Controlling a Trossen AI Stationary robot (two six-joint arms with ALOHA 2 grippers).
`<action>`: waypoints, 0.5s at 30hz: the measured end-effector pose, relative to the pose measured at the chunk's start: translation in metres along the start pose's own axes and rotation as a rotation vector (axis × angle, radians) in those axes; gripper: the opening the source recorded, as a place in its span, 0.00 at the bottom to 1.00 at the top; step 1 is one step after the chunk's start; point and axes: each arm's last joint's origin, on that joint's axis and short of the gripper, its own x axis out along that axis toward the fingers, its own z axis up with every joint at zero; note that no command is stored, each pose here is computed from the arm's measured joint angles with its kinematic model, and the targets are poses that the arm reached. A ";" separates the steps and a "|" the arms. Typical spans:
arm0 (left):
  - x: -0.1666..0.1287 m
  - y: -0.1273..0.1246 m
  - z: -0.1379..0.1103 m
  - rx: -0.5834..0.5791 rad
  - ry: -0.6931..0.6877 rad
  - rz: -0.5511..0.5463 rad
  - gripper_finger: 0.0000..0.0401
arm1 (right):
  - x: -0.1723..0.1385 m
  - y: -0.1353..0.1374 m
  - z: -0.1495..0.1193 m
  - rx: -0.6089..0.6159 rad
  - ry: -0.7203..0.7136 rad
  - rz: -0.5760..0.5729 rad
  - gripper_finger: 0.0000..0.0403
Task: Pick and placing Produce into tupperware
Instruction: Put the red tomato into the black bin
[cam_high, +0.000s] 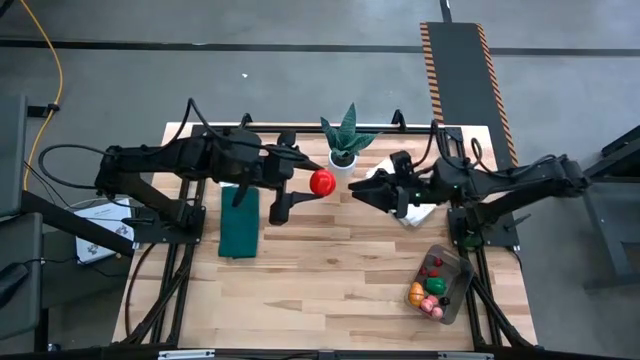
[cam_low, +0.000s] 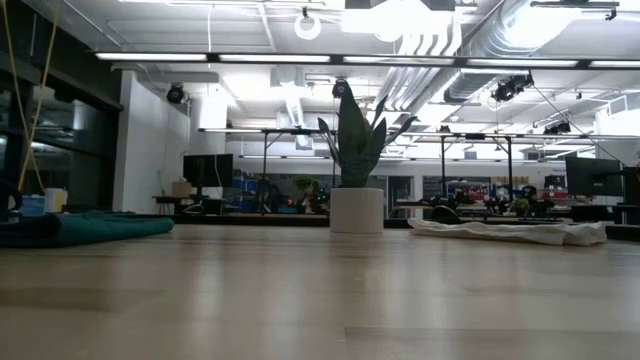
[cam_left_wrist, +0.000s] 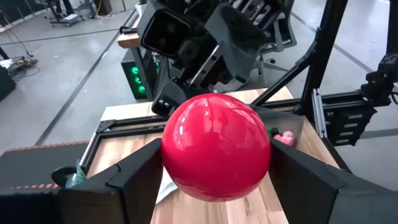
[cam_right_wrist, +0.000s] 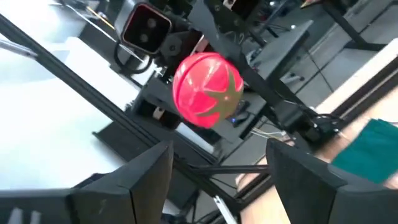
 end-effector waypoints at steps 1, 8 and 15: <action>-0.001 0.000 0.001 0.000 -0.003 0.000 0.64 | 0.001 -0.001 0.001 0.004 0.000 0.009 0.62; -0.003 0.001 0.005 0.006 -0.026 0.003 0.64 | 0.006 -0.005 0.006 0.027 -0.023 0.035 0.62; -0.002 0.001 0.006 0.027 -0.037 0.004 0.64 | 0.005 -0.004 0.011 0.019 -0.068 0.037 0.62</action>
